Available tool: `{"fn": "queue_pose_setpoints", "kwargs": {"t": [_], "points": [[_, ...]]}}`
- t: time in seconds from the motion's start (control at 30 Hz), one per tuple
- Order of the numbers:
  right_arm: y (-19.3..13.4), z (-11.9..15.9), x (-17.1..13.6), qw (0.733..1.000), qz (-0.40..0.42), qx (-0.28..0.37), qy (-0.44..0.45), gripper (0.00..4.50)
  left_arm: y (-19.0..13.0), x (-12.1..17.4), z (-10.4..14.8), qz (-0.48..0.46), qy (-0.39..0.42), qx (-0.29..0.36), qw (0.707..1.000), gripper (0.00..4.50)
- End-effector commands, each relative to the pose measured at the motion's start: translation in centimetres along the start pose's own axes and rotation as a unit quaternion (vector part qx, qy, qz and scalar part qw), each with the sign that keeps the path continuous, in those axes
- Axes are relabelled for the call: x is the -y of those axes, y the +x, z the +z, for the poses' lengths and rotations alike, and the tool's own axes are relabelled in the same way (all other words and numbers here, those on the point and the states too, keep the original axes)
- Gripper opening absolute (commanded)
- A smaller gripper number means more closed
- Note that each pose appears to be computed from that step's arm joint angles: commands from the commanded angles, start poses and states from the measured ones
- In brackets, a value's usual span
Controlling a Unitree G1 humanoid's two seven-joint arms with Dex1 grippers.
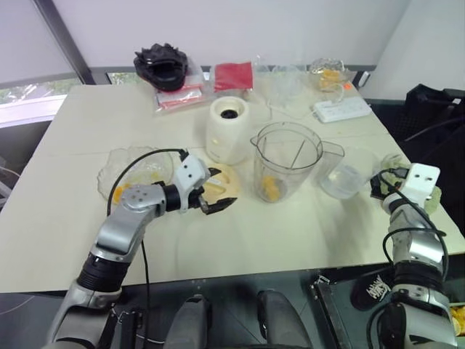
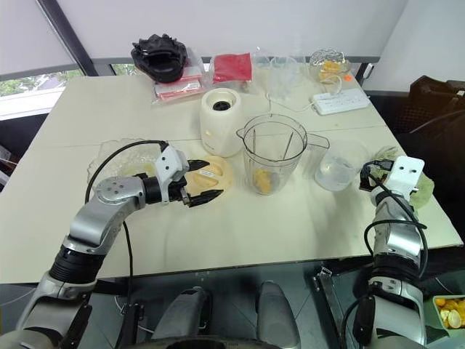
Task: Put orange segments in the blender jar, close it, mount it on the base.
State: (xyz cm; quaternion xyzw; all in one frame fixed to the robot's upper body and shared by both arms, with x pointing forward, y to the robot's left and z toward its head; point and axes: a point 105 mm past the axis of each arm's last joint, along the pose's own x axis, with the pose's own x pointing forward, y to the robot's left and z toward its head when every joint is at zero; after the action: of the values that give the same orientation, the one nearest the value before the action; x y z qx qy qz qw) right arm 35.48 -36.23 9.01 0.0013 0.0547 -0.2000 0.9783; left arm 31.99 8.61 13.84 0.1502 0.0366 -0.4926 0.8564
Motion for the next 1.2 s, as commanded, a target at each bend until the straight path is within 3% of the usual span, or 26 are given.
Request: {"fn": "queue_pose_setpoints", "kwargs": {"t": [0.03,0.13,0.23,0.47,0.9,1.2], "points": [[0.5,1.9,0.6,0.999,-0.007,0.031,-0.01,4.44,-0.1,0.3,1.5,-0.001,0.034,0.02,0.999,4.46],[0.7,1.9,0.5,0.999,-0.007,0.033,-0.01,4.44,-0.2,0.3,1.4,0.0,0.035,0.019,0.999,4.46],[0.7,1.9,0.4,0.999,-0.006,0.037,-0.01,3.64,-0.2,0.3,1.3,0.0,0.035,0.018,0.999,4.5],[0.6,1.9,0.2,0.999,-0.003,0.041,-0.007,0.03,-0.1,0.3,1.1,0.001,0.036,0.017,0.999,4.5],[-0.8,0.6,-0.5,0.998,-0.008,0.033,0.058,0.03,-0.1,0.3,0.8,0.001,0.041,0.016,0.999,4.5],[-2.4,4.3,-3.5,0.983,0.037,0.106,0.143,0.03,-0.3,0.3,0.7,0.002,0.029,0.021,0.999,4.5]]}}
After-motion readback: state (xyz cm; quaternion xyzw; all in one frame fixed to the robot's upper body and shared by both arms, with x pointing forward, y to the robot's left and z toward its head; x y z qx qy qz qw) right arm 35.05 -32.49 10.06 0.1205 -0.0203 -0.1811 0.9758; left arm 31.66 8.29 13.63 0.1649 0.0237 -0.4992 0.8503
